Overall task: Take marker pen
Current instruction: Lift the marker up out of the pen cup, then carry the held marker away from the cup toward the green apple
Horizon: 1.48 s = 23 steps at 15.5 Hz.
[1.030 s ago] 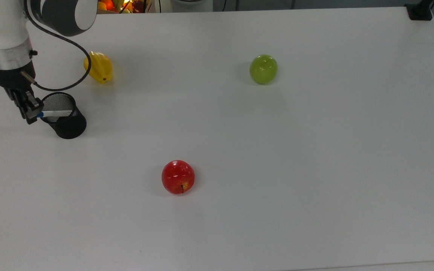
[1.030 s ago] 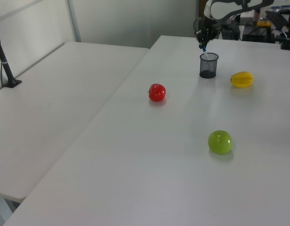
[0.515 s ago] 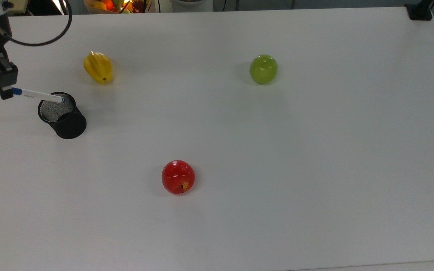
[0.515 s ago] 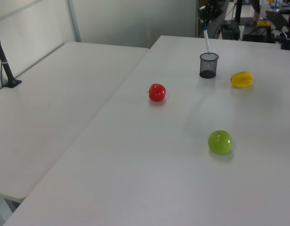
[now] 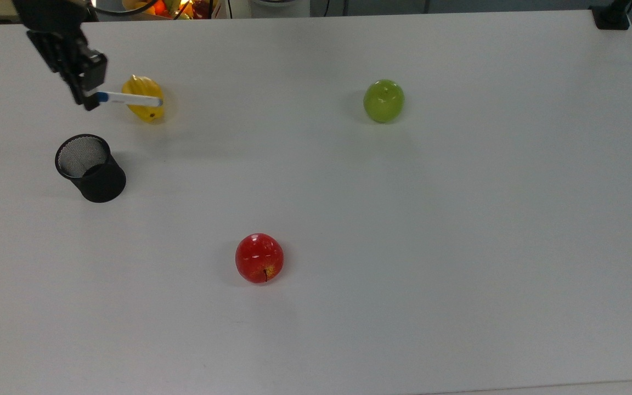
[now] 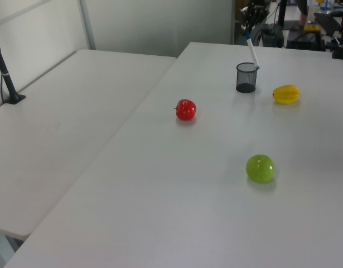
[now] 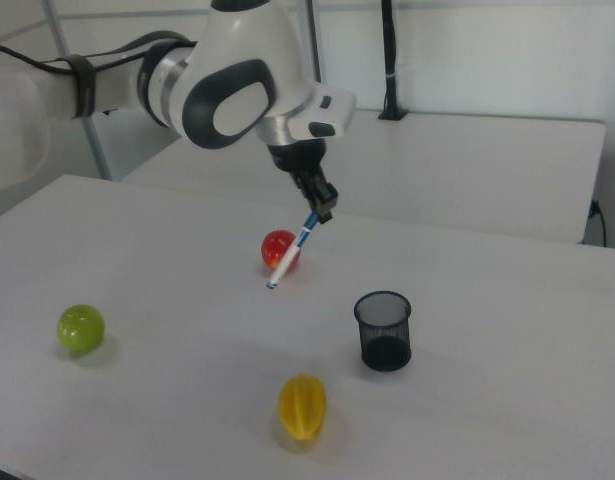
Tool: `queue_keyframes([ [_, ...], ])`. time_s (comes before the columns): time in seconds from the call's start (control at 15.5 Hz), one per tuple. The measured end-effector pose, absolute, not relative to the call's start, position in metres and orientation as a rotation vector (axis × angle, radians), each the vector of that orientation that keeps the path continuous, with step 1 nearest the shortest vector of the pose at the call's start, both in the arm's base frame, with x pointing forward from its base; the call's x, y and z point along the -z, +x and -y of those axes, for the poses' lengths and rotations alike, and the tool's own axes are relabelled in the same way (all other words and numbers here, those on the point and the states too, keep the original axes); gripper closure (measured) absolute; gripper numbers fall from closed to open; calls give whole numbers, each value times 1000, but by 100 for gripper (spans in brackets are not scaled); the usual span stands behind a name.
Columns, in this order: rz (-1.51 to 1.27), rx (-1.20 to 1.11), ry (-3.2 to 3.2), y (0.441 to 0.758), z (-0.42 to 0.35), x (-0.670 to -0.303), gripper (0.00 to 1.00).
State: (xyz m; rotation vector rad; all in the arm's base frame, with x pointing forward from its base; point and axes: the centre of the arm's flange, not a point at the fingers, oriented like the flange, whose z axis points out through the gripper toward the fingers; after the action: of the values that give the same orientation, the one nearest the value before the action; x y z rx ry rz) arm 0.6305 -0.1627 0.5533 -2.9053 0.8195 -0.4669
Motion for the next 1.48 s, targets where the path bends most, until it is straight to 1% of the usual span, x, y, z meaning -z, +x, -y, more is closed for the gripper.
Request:
queue_keyframes([
  [0.19,-644,333,-2946,614,102,-543,81],
  [0.52,-331,15,-3012,582,26,-509,81],
  [0.64,-182,-97,-3056,573,1,-490,81],
  [0.84,-28,-240,-3121,562,-33,-448,81],
  [1.29,120,-489,-3187,567,-52,-360,81],
  [1.48,170,-553,-3191,567,-66,-335,80],
])
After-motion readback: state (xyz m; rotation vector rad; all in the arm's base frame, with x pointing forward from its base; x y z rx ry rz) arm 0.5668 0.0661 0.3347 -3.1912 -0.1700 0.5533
